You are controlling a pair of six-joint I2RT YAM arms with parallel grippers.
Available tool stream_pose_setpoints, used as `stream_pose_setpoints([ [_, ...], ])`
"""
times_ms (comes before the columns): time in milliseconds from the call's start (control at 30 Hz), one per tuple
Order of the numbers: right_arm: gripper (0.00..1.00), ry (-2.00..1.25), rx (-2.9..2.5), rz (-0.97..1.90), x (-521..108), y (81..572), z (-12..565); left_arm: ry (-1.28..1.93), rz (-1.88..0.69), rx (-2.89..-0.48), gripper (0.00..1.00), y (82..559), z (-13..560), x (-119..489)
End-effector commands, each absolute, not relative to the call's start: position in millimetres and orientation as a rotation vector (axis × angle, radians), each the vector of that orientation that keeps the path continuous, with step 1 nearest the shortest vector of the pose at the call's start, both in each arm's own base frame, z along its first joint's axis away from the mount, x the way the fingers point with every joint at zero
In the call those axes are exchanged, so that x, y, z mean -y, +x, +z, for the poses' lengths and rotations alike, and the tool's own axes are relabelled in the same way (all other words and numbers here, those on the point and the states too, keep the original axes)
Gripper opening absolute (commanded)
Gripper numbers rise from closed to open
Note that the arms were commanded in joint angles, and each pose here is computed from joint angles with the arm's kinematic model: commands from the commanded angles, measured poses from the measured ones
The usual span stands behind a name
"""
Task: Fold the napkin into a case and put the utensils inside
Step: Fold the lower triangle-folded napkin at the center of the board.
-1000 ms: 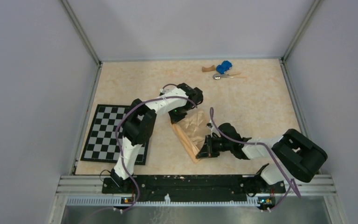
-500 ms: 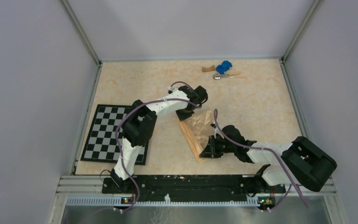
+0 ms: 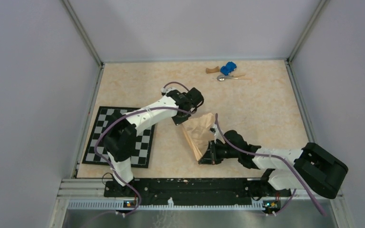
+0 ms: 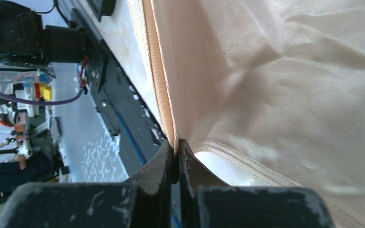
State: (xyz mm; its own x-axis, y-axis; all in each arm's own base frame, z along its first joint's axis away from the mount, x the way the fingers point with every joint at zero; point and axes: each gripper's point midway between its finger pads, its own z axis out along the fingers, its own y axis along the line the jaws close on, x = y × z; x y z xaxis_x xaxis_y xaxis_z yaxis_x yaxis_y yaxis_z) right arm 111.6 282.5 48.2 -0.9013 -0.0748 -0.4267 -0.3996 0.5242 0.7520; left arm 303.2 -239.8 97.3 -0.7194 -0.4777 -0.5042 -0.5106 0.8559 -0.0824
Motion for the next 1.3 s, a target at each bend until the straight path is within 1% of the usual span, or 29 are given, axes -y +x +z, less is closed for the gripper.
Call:
stream_pose_setpoints([
  [0,0.0,-0.438,-2.408,1.459,-300,92,66,-0.811,0.181,-2.402,0.0,304,120,206],
  [100,0.0,-0.429,-2.401,1.497,-302,88,69,-0.821,0.199,-2.392,0.0,304,123,203],
  [200,0.0,-0.408,-2.409,1.482,-299,90,67,-0.81,0.146,-2.42,0.0,311,122,219],
  [467,0.0,-0.29,-2.446,1.486,-279,96,52,-0.805,0.197,-2.502,0.0,329,95,256],
  [600,0.0,-0.253,-2.476,1.457,-270,98,40,-0.773,0.198,-2.503,0.0,337,89,270],
  [867,0.01,-0.248,-2.503,1.351,-260,108,29,-0.718,0.201,-2.532,0.0,343,69,280],
  [933,0.11,-0.27,-2.502,1.299,-258,112,31,-0.694,0.201,-2.545,0.0,343,63,282],
  [1033,0.37,-0.309,-2.461,1.214,-252,121,40,-0.671,0.2,-2.557,0.0,344,58,284],
  [1067,0.48,-0.327,-2.431,1.184,-250,125,44,-0.667,0.197,-2.561,0.0,344,57,285],
  [1133,0.62,-0.346,-2.367,1.103,-244,137,52,-0.657,0.189,-2.57,0.0,344,54,287],
  [1200,0.7,-0.342,-2.314,1.031,-239,150,58,-0.655,0.183,-2.573,0.0,344,53,288],
  [1267,0.73,-0.37,-2.274,1.002,-240,157,65,-0.646,0.18,-2.577,0.0,344,52,288],
])
